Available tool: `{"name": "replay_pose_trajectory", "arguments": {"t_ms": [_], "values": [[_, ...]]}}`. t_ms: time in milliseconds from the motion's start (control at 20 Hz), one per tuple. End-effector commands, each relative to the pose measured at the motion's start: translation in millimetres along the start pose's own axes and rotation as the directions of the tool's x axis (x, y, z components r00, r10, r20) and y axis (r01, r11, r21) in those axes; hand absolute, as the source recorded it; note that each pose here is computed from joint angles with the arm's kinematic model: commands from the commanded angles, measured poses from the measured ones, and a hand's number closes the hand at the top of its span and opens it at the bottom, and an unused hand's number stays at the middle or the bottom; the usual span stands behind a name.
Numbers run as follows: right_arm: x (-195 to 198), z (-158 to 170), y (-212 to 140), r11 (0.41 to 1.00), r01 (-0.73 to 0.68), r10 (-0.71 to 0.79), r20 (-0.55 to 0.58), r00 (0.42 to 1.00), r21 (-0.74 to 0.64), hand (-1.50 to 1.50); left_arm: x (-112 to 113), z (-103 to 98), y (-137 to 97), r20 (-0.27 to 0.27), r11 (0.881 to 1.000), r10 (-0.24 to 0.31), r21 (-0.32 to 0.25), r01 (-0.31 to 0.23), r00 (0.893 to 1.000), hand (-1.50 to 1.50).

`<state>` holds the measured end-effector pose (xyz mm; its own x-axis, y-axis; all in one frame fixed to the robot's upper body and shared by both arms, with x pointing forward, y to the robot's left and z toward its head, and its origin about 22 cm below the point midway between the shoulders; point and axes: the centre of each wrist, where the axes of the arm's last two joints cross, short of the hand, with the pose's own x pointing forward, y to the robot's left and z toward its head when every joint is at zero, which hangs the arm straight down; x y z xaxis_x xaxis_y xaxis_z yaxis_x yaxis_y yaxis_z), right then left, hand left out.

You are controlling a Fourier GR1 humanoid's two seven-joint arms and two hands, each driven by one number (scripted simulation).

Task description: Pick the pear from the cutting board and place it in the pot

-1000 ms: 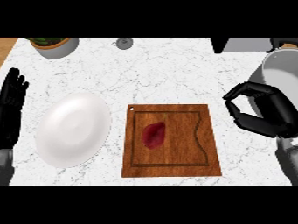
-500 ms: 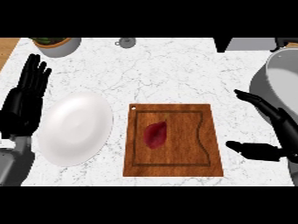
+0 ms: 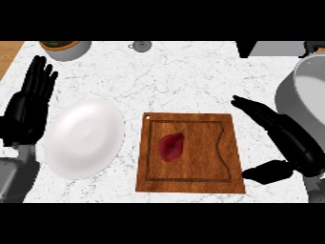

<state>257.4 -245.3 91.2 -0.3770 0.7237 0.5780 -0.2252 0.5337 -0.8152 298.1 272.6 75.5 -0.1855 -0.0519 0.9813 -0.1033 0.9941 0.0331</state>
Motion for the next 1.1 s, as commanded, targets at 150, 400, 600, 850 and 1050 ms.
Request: {"name": "replay_pose_trajectory", "arguments": {"t_ms": [150,400,600,850,1050], "values": [[51.5,-22.3,8.0,0.987,-0.070,0.085,-0.100,0.991,0.144,-1.50,-0.4,6.3,-0.9,0.000,1.000,0.002,0.012,-0.002,1.000,0.00],[69.0,-40.9,50.3,0.975,-0.072,0.108,-0.164,0.981,0.209,-1.50,-3.3,-15.6,-10.1,0.006,1.000,0.003,0.010,-0.003,1.000,0.00],[73.1,-56.9,54.6,0.967,-0.021,0.072,-0.195,0.978,0.252,-1.50,6.0,3.8,1.7,0.008,1.000,-0.004,-0.013,0.004,1.000,0.00],[67.4,-46.8,80.3,0.968,-0.031,0.078,-0.180,0.981,0.251,-1.50,-0.4,-8.8,7.8,0.000,1.000,0.013,-0.008,-0.013,1.000,0.00],[54.1,-49.9,103.6,0.964,-0.048,0.090,-0.150,0.985,0.262,-1.50,13.3,-10.0,-2.3,-0.002,1.000,0.024,-0.019,-0.024,1.000,0.00]]}}
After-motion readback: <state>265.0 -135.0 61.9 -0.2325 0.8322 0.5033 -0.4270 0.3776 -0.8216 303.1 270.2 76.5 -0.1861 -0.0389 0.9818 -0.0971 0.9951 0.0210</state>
